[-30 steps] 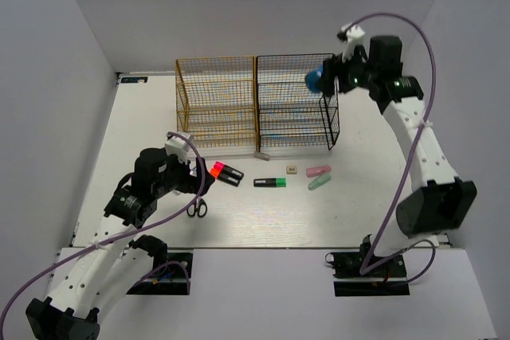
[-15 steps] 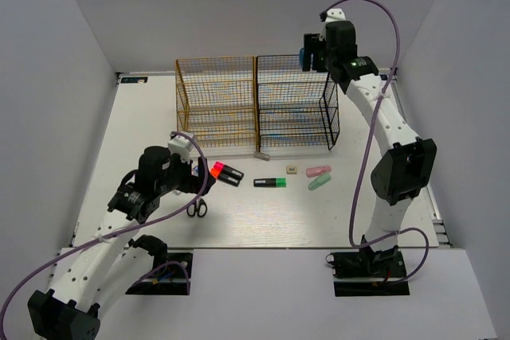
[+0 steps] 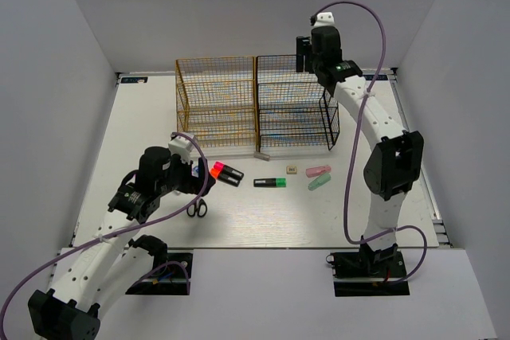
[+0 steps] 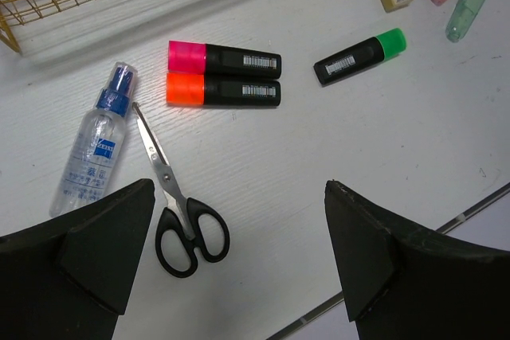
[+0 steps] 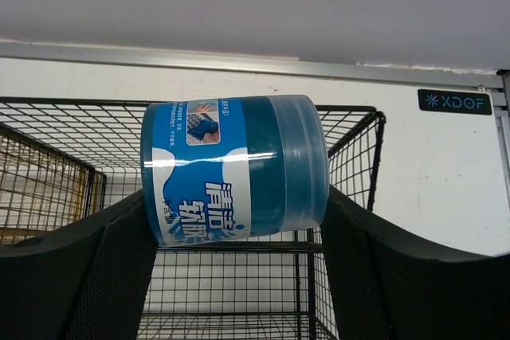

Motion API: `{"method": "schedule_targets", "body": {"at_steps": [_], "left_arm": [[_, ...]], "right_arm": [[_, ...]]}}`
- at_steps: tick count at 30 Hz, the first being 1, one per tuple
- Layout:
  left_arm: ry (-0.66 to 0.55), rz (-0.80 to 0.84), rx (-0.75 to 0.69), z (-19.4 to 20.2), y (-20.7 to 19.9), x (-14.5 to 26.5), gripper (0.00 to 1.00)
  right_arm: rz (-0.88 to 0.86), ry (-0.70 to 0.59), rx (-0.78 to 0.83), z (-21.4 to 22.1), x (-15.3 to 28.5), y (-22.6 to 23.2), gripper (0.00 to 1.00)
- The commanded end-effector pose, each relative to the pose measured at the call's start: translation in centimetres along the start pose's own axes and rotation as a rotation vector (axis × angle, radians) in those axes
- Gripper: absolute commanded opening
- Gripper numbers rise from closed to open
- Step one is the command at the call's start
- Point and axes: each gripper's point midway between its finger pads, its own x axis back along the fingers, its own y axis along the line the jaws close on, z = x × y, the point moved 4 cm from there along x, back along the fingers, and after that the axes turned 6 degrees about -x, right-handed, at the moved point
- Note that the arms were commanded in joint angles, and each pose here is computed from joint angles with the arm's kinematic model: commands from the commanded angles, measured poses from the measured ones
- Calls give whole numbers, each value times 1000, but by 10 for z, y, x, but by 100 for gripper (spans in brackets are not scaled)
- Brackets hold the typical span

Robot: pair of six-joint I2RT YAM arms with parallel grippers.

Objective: Sort the stationery into containers
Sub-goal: Place the stationery in the storage box.

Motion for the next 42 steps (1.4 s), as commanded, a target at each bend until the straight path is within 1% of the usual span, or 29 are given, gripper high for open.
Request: {"method": "schedule_targets", "body": {"at_steps": [1,13,14,15,17,18,20,24,25,28,29,31,33,36,37,38,39,40,41,42], "left_arm": [[-11,-6,-10,-1,2,1,98],[-9,-7,-7,-1,2,0,98],[-13,-4,-10,-2,1,1,98],[-11,-6,-10,-1,2,1,98],[-8,-9,-8,-1,2,1,98],[-10,-9,-7,-1,2,0,98],[-8,-8,-8,-1,2,0,98],[-7,-15,-6,0,3,0,98],[-4,-16,-8,1,3,0,98],[-7,-18,-8,0,3,0,98],[0,-19,-7,2,4,0,98],[-3,-29,-5,1,5,0,98],[-3,-30,-6,1,5,0,98],[6,-33,-7,3,6,-1,93],[7,-33,-7,3,6,-1,89],[8,-33,-7,4,6,-2,88],[10,-33,-7,3,6,-2,84],[18,-34,-7,5,6,-3,79],[21,-32,-4,5,6,-3,66],[23,-33,-3,5,7,-4,59]], "right_arm": [[17,-94,-50,-23,0,2,0],[8,-30,-44,4,-20,3,0],[4,-22,-45,6,-20,5,5],[-5,-18,-50,7,-20,6,15],[-16,-10,-48,9,-19,8,24],[-20,-9,-52,9,-19,8,35],[-21,-5,-56,8,-17,7,42],[-42,1,-68,7,-12,10,50],[-47,-1,-69,4,-8,10,50],[-53,-6,-79,1,-5,10,56],[-56,-5,-81,1,-4,12,56],[-55,1,-86,1,-2,11,62],[-57,3,-93,0,1,10,62],[-75,11,-105,-2,8,12,69],[-75,24,-105,2,8,11,72],[-93,27,-112,1,15,13,79],[-97,24,-111,1,16,12,79],[-100,31,-115,3,17,13,80],[-108,16,-122,-2,23,12,83],[-127,16,-125,-3,27,14,84]]}}
